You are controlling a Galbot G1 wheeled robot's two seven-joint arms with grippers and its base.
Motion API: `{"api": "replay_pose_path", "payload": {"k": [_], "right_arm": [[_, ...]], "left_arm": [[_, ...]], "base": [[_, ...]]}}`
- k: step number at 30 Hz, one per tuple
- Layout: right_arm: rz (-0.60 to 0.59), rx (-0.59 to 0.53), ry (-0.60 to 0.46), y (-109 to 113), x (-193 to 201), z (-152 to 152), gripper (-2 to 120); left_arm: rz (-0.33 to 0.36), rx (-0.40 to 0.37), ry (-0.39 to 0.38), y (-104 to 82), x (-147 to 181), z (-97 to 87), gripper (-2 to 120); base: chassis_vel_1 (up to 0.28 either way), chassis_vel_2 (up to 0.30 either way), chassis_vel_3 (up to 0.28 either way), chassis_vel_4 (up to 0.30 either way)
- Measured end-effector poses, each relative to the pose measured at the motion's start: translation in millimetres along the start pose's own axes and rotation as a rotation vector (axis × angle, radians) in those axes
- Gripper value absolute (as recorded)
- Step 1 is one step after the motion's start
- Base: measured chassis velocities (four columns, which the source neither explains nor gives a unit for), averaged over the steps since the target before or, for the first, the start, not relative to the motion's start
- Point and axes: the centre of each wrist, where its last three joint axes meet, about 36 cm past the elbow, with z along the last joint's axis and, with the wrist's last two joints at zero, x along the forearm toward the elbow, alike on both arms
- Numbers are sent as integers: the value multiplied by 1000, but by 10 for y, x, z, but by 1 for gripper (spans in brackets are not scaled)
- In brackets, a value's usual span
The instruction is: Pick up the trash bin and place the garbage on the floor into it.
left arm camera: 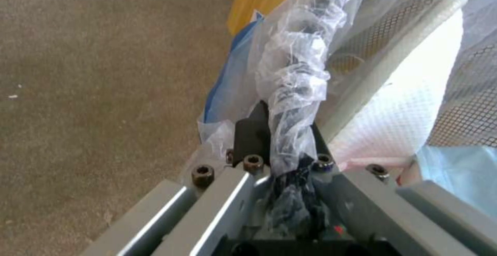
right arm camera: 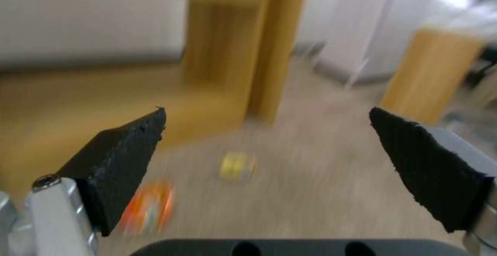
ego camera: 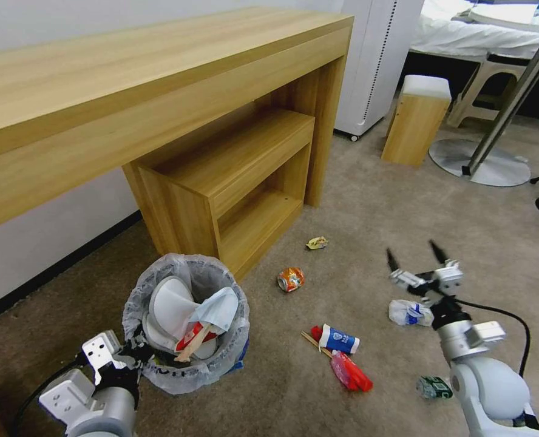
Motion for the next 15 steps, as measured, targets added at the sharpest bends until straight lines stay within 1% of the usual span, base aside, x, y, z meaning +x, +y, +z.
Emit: {"api": "replay_pose_path", "payload": {"k": [1,2,5,6,7,9,10,13,15], "right_arm": [[-59,38,77,-57,6,1,100],[-59,38,77,-57,6,1,100],[-188,84,213,-110,-28,66,100],[-188,84,213,-110,-28,66,100],[-235,80,252,-114,-61,90,100],[-317,30,322,-60,-181,195,100],[-317,30,322,-60,-181,195,100],[-358,-74,404,96,-226,343,100],[-365,-88,423,132,-207,382,100]], "left_arm": [[0,-1,0,-2,0,0,1],[0,-1,0,-2,0,0,1],[-3,-3,6,-5,15,15,1],[-3,-3,6,-5,15,15,1],[-5,-4,11,-1,22,25,1],[-13,-7,20,17,39,47,1],[-13,-7,20,17,39,47,1],[-33,-14,30,62,74,87,1],[-38,-17,31,76,83,96,1]], "base": [[0,0,0,0],[0,0,0,0],[0,0,0,0],[0,0,0,0],[0,0,0,0],[0,0,0,0],[0,0,0,0],[0,0,0,0],[0,0,0,0]]}}
